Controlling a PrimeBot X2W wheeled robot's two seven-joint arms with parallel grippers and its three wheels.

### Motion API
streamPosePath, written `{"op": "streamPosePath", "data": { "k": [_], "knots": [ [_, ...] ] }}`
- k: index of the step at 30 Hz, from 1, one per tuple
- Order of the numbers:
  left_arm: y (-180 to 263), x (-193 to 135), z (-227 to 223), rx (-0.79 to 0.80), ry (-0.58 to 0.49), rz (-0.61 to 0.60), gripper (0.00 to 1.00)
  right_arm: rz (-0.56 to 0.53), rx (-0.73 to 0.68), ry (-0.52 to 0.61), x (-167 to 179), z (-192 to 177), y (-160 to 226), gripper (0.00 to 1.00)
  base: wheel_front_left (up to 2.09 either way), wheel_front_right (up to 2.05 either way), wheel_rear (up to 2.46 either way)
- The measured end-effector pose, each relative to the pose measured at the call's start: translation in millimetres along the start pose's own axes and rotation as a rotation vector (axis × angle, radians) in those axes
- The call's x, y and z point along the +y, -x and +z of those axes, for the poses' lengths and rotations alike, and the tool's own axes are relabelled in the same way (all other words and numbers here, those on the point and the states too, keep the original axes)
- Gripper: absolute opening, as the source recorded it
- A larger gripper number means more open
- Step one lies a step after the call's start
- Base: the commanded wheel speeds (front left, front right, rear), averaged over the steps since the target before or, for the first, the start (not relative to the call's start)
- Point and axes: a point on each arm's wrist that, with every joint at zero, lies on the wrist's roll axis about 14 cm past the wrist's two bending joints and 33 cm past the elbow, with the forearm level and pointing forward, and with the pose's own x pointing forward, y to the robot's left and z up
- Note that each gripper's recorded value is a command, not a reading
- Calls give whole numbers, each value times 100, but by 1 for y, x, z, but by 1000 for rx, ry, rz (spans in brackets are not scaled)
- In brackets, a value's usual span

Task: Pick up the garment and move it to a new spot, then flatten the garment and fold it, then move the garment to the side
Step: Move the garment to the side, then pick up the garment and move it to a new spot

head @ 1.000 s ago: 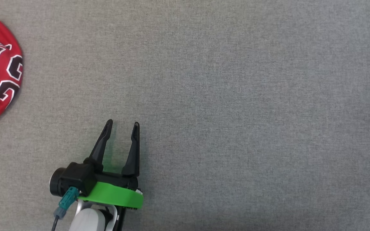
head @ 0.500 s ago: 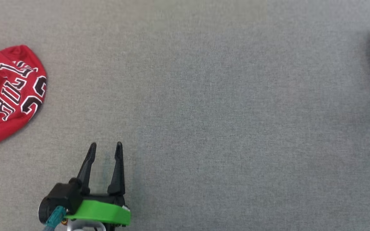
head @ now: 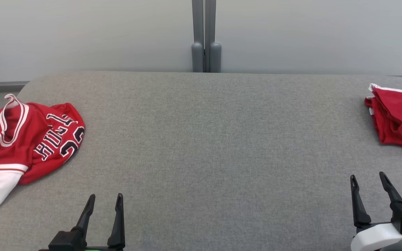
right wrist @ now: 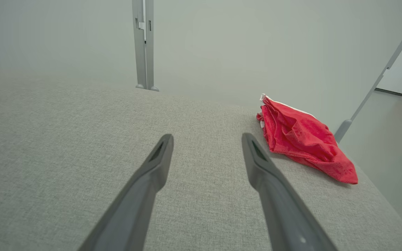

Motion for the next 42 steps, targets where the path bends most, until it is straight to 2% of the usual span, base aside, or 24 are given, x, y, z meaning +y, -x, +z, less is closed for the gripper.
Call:
{"op": "streamPosePath", "data": {
  "k": [13,21,29,37,42],
  "knots": [
    [-6,-17,2,-7,5,-61,100,-53,-19,-31,-5,5,14,100,0,0,0],
    [-1,-8,5,-17,11,-31,100,-12,-5,-37,9,1,10,100,0,0,0],
    [22,24,12,-43,5,86,100,136,-29,-59,58,10,-14,100,0,0,0],
    [69,71,17,-73,14,283,100,343,-48,-80,130,19,-37,100,0,0,0],
    [93,91,23,-106,33,384,100,436,-58,-83,163,24,-44,100,0,0,0]
  ]
}}
